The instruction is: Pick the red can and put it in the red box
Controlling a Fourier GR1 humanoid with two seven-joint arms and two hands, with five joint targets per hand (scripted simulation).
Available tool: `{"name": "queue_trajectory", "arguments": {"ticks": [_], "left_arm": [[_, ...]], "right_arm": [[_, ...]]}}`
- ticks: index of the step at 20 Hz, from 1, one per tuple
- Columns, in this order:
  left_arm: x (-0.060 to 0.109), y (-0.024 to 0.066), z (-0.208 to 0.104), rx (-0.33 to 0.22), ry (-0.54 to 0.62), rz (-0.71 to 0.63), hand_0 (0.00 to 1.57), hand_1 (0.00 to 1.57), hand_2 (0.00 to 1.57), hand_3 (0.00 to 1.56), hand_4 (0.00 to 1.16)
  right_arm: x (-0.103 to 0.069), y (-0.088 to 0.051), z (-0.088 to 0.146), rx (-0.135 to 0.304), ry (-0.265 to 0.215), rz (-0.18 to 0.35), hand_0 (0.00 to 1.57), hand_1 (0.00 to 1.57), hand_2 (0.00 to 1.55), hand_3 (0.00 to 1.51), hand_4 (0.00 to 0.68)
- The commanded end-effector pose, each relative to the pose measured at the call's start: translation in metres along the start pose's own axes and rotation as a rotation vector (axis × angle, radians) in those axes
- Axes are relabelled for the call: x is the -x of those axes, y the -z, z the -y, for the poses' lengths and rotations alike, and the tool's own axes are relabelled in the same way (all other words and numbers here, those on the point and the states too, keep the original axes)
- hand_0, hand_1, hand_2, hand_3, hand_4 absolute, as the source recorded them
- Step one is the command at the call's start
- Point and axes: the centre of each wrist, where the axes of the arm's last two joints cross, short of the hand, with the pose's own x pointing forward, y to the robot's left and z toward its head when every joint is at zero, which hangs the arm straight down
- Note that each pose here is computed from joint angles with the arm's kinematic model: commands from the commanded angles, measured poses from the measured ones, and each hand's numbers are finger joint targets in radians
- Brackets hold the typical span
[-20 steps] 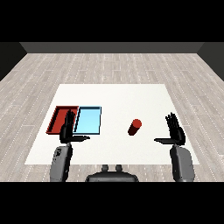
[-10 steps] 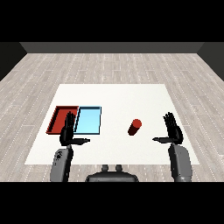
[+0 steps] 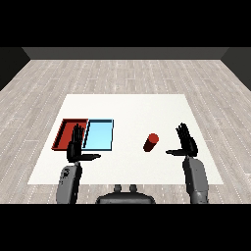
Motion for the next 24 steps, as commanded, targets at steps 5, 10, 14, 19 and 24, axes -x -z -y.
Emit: {"name": "queue_trajectory", "arguments": {"ticks": [5, 10, 14, 19, 24], "left_arm": [[0.011, -0.0012, -0.011, -0.016, -0.014, 0.011, 0.0, 0.0, 0.0, 0.0, 0.0], [0.001, -0.0101, -0.016, 0.009, -0.026, 0.001, 0.0, 0.0, 0.0, 0.0, 0.0], [-0.004, 0.0146, -0.001, -0.006, 0.0, -0.005, 0.0, 0.0, 0.0, 0.0, 0.0], [0.006, -0.0046, 0.008, -0.013, -0.02, 0.001, 0.0, 0.0, 0.0, 0.0, 0.0], [-0.003, 0.0171, -0.018, -0.012, -0.031, 0.006, 0.0, 0.0, 0.0, 0.0, 0.0]], "right_arm": [[0.041, -0.003, -0.025, -0.05, 0.034, -0.05, 0.0, 0.0, 0.0, 0.0, 0.0], [0.028, 0.024, -0.042, -0.059, 0.071, -0.072, 0.0, 0.0, 0.0, 0.0, 0.0], [0.035, 0.009, -0.056, -0.053, 0.115, -0.089, 0.0, 0.0, 0.0, 0.0, 0.0], [0.064, 0.024, -0.069, -0.057, 0.153, -0.105, 0.0, 0.0, 0.0, 0.0, 0.0], [0.06, 0.009, -0.044, -0.059, 0.133, -0.13, 0.0, 0.0, 0.0, 0.0, 0.0]]}}
